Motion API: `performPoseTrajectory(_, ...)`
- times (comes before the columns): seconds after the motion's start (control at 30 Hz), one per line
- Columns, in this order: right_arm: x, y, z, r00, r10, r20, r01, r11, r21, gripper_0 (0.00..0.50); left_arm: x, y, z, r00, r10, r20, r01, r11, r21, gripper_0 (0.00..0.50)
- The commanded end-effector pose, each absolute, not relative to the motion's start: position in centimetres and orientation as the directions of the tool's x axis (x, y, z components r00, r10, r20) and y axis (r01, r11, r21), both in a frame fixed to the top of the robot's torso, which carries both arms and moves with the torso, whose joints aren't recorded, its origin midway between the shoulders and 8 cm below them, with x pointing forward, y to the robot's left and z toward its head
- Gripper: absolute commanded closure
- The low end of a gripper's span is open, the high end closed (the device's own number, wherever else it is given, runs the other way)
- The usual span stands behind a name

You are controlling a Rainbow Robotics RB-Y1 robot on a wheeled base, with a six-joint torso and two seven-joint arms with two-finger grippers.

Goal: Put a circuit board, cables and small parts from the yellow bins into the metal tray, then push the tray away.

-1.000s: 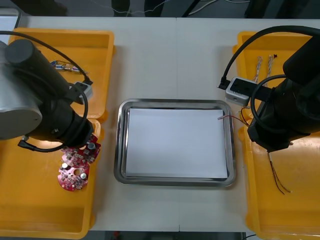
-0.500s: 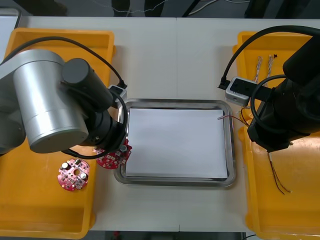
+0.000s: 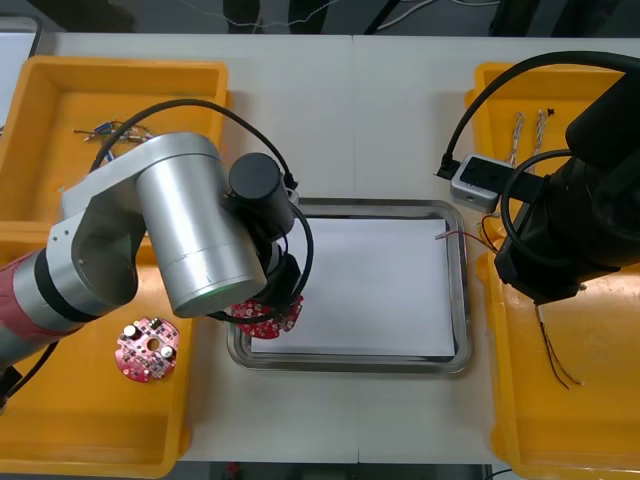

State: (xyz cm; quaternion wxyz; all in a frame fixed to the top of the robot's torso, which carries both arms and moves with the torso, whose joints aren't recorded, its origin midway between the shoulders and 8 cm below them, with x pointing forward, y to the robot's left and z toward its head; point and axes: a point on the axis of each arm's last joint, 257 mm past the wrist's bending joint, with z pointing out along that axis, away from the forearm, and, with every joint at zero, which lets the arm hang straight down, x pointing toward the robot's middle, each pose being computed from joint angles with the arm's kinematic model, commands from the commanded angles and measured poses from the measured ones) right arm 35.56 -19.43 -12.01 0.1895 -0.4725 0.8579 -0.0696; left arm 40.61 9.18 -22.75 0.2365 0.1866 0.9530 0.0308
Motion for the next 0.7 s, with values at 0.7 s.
performPoseTrajectory(0.7,35.3,-18.2,-11.1,-0.461,-0.841,-0.284,-0.786,0.535,-0.308,0.5,42.0,5.5,-26.0,-0.813,0.268,-0.517,0.253,0.962,0.102,0.5)
